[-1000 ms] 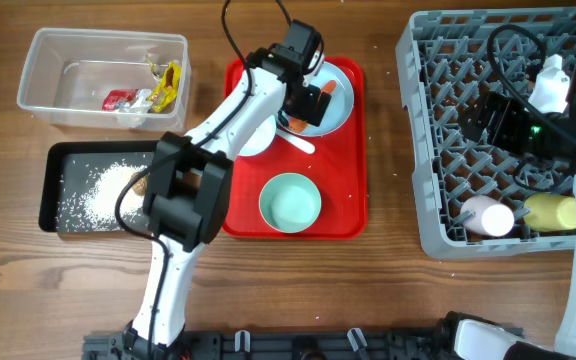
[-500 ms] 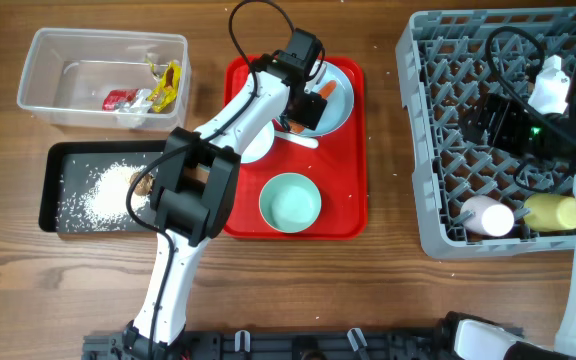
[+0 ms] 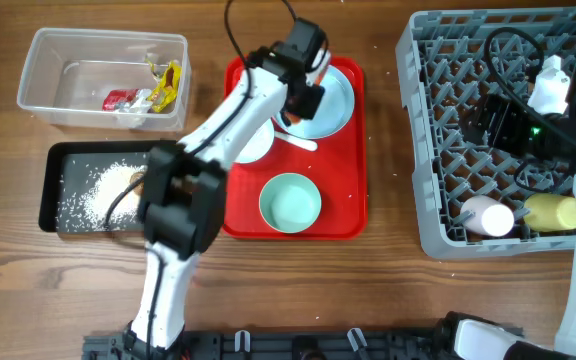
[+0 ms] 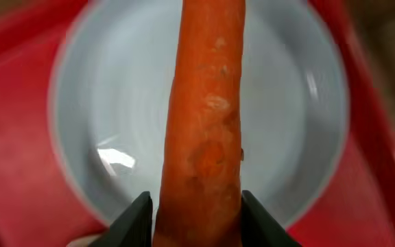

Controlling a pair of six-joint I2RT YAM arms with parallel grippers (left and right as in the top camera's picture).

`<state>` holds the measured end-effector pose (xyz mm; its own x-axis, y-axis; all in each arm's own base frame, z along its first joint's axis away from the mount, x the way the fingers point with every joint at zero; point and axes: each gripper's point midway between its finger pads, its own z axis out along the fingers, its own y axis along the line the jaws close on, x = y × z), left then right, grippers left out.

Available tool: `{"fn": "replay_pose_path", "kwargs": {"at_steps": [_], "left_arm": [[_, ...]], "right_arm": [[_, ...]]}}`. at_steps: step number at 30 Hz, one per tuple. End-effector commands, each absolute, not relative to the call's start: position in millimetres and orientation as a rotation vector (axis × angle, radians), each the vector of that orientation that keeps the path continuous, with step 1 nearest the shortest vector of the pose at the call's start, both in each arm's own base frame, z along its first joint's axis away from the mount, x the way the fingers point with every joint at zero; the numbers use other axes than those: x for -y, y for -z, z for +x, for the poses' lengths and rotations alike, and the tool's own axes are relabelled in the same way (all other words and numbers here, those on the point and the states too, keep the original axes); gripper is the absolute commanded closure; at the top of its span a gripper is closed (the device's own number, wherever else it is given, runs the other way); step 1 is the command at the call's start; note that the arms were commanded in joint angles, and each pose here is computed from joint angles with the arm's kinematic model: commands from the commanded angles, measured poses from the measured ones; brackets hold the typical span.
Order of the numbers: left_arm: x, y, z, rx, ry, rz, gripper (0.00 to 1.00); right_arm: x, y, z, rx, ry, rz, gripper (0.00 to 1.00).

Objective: Sort waste into correct bins and load items into the dishwasher rack
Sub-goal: 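Carry the carrot to the black tray and release it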

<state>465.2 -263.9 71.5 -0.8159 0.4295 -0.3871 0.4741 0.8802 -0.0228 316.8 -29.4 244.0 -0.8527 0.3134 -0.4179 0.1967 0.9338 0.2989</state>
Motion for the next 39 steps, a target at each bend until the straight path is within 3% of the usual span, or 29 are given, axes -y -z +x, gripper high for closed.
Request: {"fn": "replay_pose_path", "kwargs": {"at_steps": [1, 5, 8, 13, 19, 21, 23, 27, 29, 30, 32, 38, 39], "left_arm": [[229.7, -192.5, 457.4, -2.508, 0.085, 0.558, 0.71], [148.5, -233.1, 414.2, -2.614, -0.139, 0.390, 0.71], [99.1, -227.6, 383.4, -2.778, -0.221, 0.228, 0.71], [3.3, -183.0, 323.2, -3.081, -0.365, -0.448, 0.75], [-40.0, -98.5, 257.3, -3.301, -0.404, -0.829, 0.79], [-43.7, -70.8, 251.9, -3.282, -0.396, -0.890, 0.79], [-42.4, -42.5, 259.0, -3.212, -0.351, -0.928, 0.70], [-36.7, -14.5, 278.7, -3.081, -0.236, -1.008, 0.62], [-30.4, -12.3, 283.4, -3.074, -0.167, -1.011, 0.51], [-24.8, -12.1, 283.0, -3.087, -0.117, -1.014, 0.38], [-3.3, -15.8, 278.4, -3.170, 0.075, -0.946, 0.23], [-4.0, -83.1, 284.5, -3.180, 0.086, -0.813, 0.23], [-4.7, -121.3, 302.2, -3.052, 0.124, -0.770, 0.23]], "right_arm": [[33.5, -236.8, 318.1, -2.640, -0.317, 0.356, 0.00], [33.5, -237.0, 318.4, -2.638, -0.317, 0.356, 0.00], [33.7, -237.3, 319.3, -2.635, -0.317, 0.355, 0.00], [33.8, -237.0, 319.8, -2.635, -0.316, 0.354, 0.00], [34.1, -237.6, 321.0, -2.629, -0.315, 0.353, 0.00], [34.1, -237.6, 321.0, -2.630, -0.315, 0.353, 0.00], [34.0, -237.6, 320.9, -2.630, -0.316, 0.354, 0.00], [33.5, -236.5, 318.6, -2.640, -0.318, 0.356, 0.00], [33.1, -235.7, 317.1, -2.647, -0.320, 0.359, 0.00], [33.1, -235.6, 316.9, -2.648, -0.320, 0.359, 0.00], [33.0, -235.5, 316.7, -2.649, -0.320, 0.359, 0.00], [32.9, -235.4, 316.3, -2.650, -0.321, 0.360, 0.00], [32.9, -235.4, 316.3, -2.650, -0.321, 0.360, 0.00]]}}
